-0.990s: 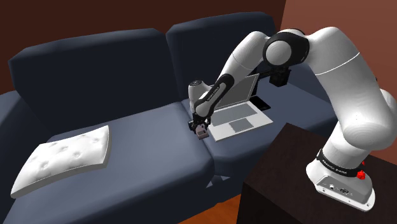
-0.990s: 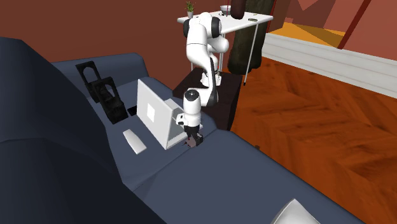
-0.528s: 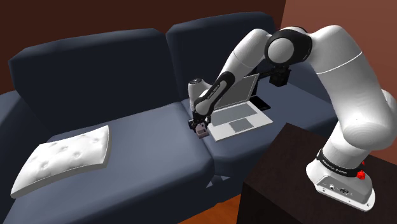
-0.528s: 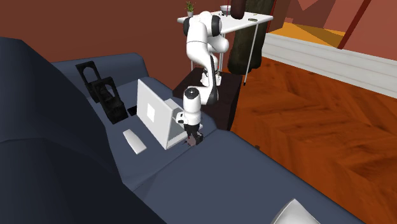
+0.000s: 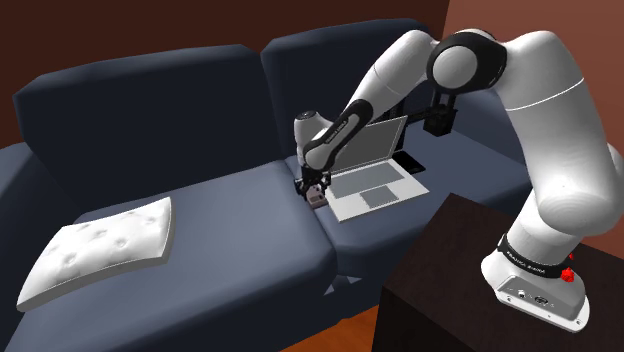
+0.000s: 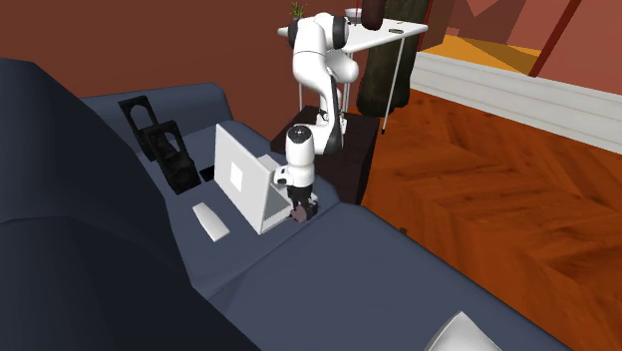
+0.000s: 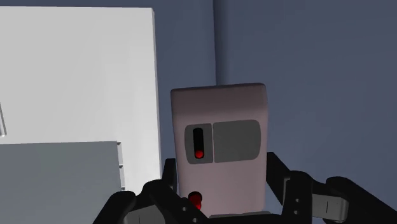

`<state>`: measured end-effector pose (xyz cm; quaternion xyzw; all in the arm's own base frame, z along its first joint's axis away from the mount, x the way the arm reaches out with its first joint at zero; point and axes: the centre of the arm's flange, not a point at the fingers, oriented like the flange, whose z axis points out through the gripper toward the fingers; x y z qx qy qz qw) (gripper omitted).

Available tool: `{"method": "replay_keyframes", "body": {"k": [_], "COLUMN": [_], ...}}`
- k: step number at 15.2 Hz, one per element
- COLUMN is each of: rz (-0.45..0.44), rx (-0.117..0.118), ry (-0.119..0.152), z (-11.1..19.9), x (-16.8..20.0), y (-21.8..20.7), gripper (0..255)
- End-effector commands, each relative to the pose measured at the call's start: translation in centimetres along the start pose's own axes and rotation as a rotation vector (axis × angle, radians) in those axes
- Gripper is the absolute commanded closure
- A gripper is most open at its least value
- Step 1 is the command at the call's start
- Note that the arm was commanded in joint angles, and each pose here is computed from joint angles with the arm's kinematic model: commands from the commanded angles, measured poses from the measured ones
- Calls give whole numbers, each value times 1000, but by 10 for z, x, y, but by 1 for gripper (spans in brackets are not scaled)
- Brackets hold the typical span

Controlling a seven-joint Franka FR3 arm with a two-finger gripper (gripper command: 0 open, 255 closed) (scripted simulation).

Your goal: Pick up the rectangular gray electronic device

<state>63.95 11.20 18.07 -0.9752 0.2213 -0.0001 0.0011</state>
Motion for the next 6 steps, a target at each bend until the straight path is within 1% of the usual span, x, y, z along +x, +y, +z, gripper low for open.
{"method": "replay_keyframes", "body": {"k": [1, 4, 6], "rz": [0, 0, 0], "rx": [0, 0, 0], "ry": [0, 0, 0], "z": [-10, -26, -27], "x": [-1, -1, -1], "y": [0, 0, 0], "gripper": [255, 255, 255]}}
